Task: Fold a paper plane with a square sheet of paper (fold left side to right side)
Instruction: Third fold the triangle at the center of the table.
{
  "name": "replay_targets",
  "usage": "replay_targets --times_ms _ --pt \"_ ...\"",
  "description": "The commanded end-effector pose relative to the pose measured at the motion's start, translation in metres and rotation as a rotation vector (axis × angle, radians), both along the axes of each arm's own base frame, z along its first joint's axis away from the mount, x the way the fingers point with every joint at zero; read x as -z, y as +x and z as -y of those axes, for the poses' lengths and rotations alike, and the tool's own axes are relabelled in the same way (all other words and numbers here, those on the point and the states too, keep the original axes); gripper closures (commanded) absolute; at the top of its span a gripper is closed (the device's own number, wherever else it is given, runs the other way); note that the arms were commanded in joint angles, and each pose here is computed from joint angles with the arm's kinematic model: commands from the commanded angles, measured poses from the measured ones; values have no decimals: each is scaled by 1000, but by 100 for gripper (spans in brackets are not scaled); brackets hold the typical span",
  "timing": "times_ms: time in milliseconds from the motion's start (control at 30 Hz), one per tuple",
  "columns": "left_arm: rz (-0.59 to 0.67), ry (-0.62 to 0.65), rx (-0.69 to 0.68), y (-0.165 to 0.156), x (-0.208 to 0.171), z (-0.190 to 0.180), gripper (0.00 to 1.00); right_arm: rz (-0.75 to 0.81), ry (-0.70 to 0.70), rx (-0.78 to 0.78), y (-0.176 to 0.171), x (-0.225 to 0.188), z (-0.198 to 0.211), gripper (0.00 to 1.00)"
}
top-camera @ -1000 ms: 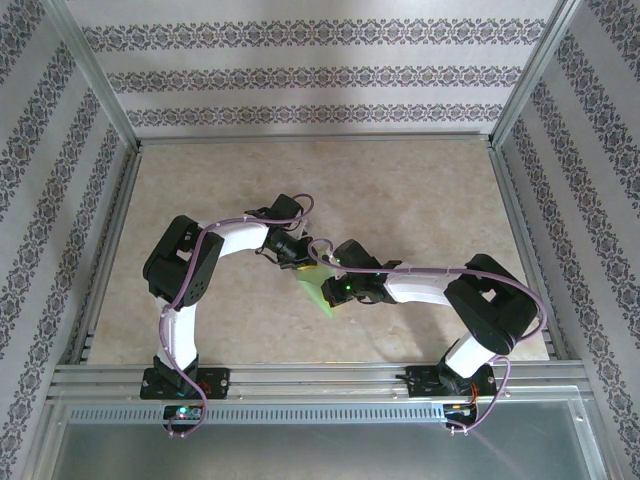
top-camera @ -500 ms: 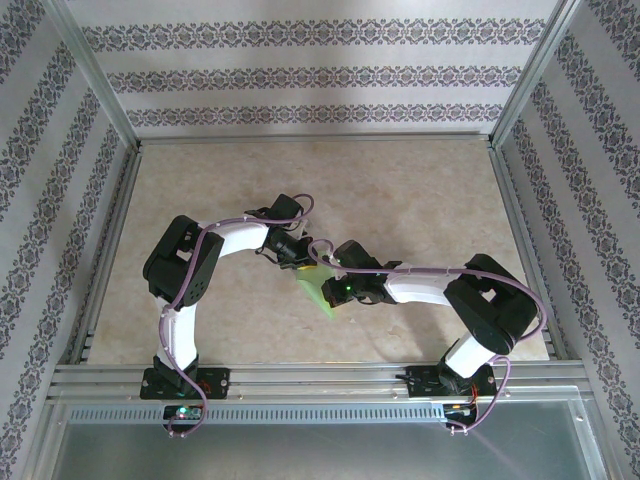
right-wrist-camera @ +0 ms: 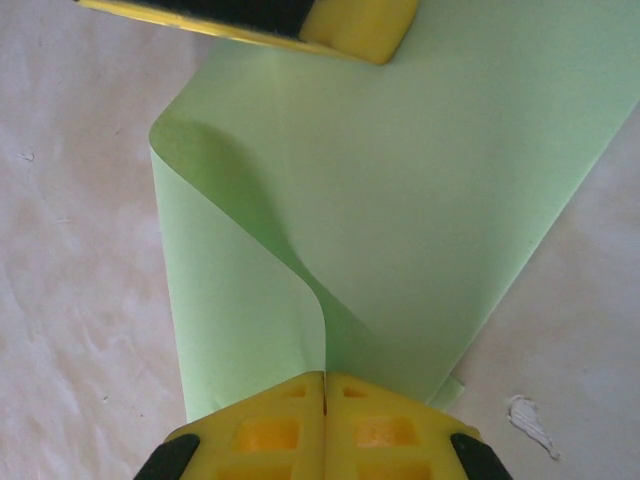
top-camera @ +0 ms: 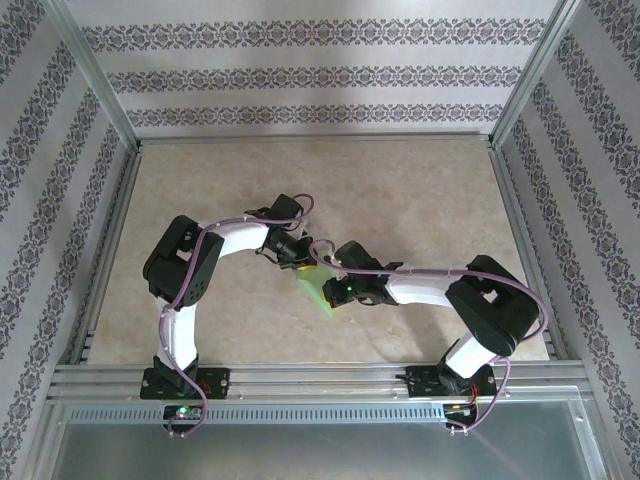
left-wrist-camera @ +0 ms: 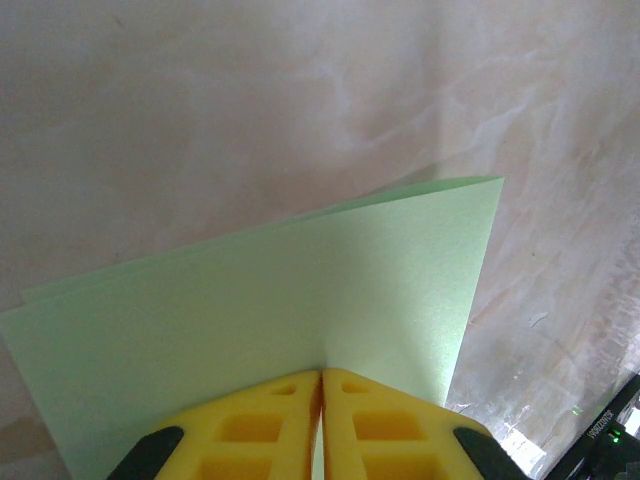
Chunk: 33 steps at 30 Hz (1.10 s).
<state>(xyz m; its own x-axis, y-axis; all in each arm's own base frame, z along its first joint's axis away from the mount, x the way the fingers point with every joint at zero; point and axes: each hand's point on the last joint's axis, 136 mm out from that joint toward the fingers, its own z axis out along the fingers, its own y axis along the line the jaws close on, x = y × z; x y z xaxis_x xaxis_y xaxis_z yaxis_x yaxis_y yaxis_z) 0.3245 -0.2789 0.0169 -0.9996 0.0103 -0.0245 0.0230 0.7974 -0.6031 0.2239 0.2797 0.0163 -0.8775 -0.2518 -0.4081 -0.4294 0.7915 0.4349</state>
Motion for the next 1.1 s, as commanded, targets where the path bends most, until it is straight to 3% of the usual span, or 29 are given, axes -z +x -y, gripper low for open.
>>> replay_targets --times_ms 0,1067 --pt "-69 143 5 -20 29 -21 88 1 -18 1 -7 1 4 100" --pt "-66 140 6 -19 28 -20 88 19 -20 13 1 -5 1 100"
